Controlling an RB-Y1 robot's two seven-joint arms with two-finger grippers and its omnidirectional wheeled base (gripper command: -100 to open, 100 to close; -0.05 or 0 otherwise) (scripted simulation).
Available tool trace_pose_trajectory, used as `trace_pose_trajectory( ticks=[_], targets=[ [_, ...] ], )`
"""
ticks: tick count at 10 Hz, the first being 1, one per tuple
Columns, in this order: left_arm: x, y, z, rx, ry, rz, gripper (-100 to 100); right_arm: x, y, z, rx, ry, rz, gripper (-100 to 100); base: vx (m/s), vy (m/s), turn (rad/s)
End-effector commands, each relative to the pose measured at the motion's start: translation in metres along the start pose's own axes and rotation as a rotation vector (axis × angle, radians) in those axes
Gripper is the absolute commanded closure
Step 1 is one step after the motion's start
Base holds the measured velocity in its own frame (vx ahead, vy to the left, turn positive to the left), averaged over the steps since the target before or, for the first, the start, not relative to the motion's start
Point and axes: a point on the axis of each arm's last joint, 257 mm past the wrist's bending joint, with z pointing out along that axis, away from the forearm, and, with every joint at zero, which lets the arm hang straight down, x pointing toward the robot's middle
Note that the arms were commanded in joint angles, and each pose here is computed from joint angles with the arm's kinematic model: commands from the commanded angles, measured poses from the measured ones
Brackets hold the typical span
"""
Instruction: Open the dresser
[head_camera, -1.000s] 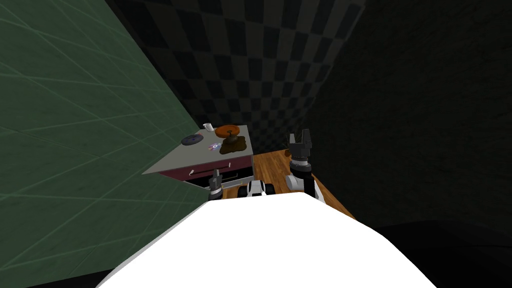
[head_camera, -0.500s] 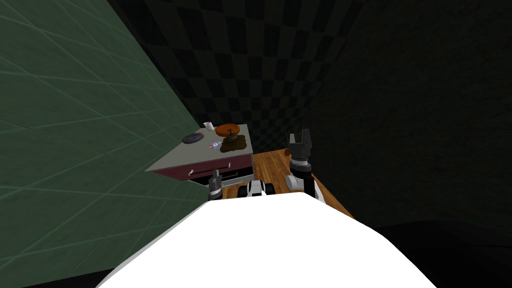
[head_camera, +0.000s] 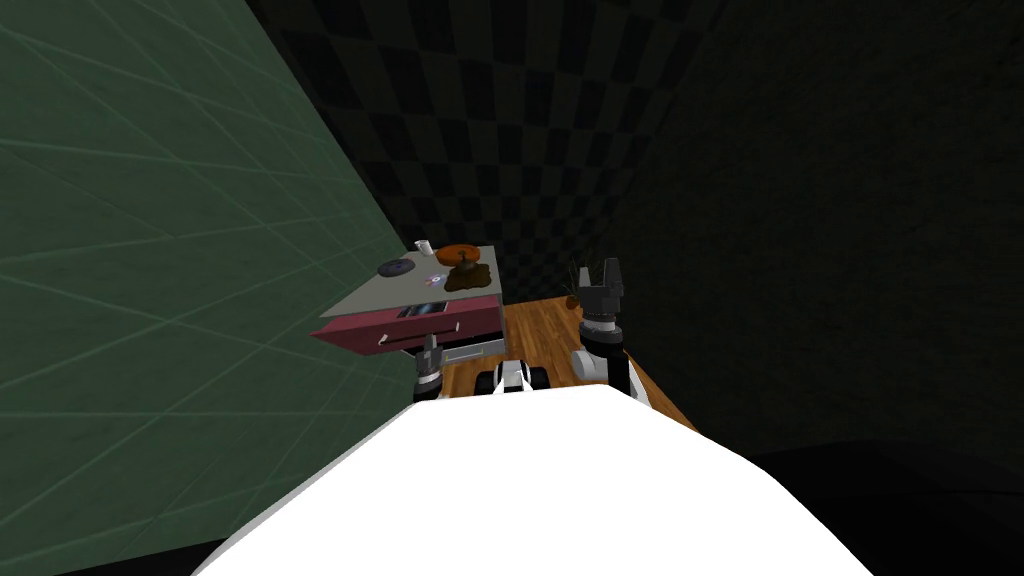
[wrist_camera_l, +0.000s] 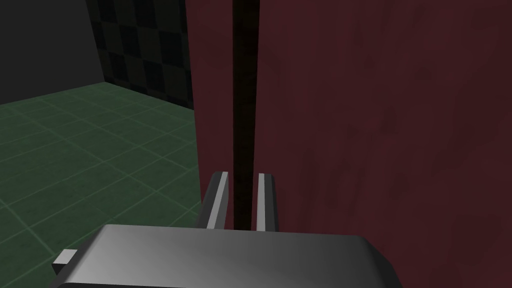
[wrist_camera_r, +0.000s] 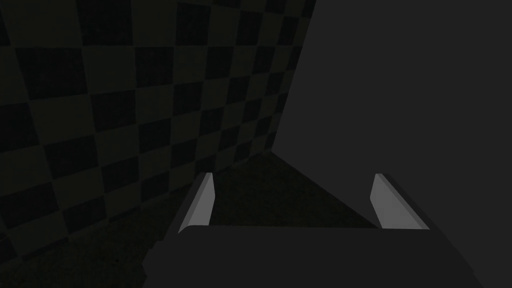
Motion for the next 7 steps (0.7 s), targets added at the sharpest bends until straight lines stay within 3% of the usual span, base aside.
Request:
trace_pose_trajectory(
  ticks=[1,3,4,7],
  targets=[
    [-0.002,-0.008,0.002,0.018,0.008,-0.004,100,0.0,0.0,0.0,0.0,0.0,0.0,0,-0.209,-0.027,0.028],
    [-0.003,-0.014,0.004,0.033,0.015,-0.008,100,0.0,0.0,0.0,0.0,0.0,0.0,0,-0.188,-0.036,0.026],
    [-0.002,-0.006,-0.002,0.005,0.012,-0.009,100,0.0,0.0,0.0,0.0,0.0,0.0,0,-0.083,-0.024,0.011],
    [-0.004,-0.017,-0.006,0.025,0.023,-0.015,100,0.0,0.0,0.0,0.0,0.0,0.0,0,-0.155,-0.032,0.034]
  ],
)
